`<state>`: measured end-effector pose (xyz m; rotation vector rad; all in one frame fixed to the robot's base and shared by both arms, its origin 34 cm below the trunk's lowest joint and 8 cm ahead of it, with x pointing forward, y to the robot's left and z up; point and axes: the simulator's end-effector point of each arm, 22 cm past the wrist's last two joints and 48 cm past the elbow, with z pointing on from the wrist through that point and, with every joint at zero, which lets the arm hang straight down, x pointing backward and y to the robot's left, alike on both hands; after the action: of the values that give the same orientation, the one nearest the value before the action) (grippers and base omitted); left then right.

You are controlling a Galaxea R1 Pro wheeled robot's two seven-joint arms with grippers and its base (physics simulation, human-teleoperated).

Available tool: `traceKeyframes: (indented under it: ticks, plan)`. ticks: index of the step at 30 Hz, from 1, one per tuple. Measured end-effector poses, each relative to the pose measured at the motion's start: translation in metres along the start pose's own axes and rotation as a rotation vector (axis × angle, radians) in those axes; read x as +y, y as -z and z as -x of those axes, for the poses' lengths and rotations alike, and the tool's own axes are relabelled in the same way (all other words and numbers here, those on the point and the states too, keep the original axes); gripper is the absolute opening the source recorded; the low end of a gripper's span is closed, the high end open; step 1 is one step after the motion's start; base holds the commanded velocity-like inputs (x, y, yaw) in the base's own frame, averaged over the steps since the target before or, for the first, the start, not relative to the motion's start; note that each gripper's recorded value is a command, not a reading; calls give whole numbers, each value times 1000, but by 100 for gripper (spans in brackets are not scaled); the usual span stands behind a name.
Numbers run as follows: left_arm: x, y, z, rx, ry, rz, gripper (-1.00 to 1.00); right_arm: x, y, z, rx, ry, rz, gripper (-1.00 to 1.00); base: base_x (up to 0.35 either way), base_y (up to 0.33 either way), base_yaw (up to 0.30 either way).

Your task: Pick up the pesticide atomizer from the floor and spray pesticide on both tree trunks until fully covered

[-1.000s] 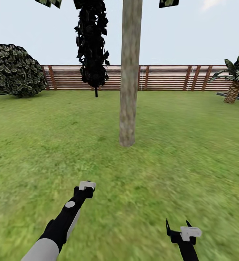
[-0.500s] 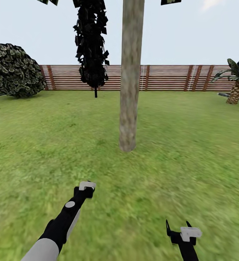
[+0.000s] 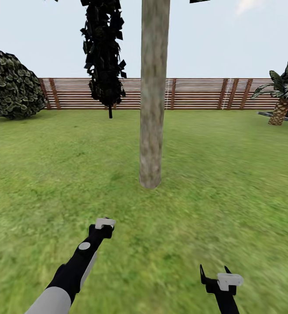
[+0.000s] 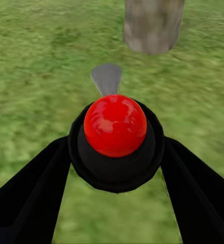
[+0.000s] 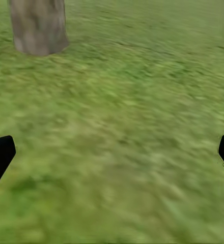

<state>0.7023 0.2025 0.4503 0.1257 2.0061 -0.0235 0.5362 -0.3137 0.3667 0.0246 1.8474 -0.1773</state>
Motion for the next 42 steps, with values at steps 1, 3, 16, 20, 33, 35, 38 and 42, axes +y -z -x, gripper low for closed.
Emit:
traceKeyframes:
  ticks: [1,3,16,20,33,35,38,42]
  plan:
    - [0,0,0,0,0,0,-100,0,0,0,0,0,0,100,339,0,-254]
    - [0,0,0,0,0,0,-100,0,0,0,0,0,1,100,339,0,-259]
    - [0,0,0,0,0,0,-100,0,0,0,1,0,1,100,339,0,-83]
    - [1,1,3,-7,-2,2,-100,0,0,-1,2,1,2,100,339,0,0]
    - [-1,8,-1,-17,-1,-3,-100,3,0,0,0,-2,5,100,265,0,0]
    - [-2,9,-1,-21,-1,-5,-100,9,0,0,0,-8,9,100,25,0,0]
    - [-5,9,9,-43,-10,-12,-100,12,0,3,-5,-15,10,100,6,0,0]
    - [-10,11,26,-74,-26,-22,-100,12,-1,5,-9,-16,8,100,1,0,0]
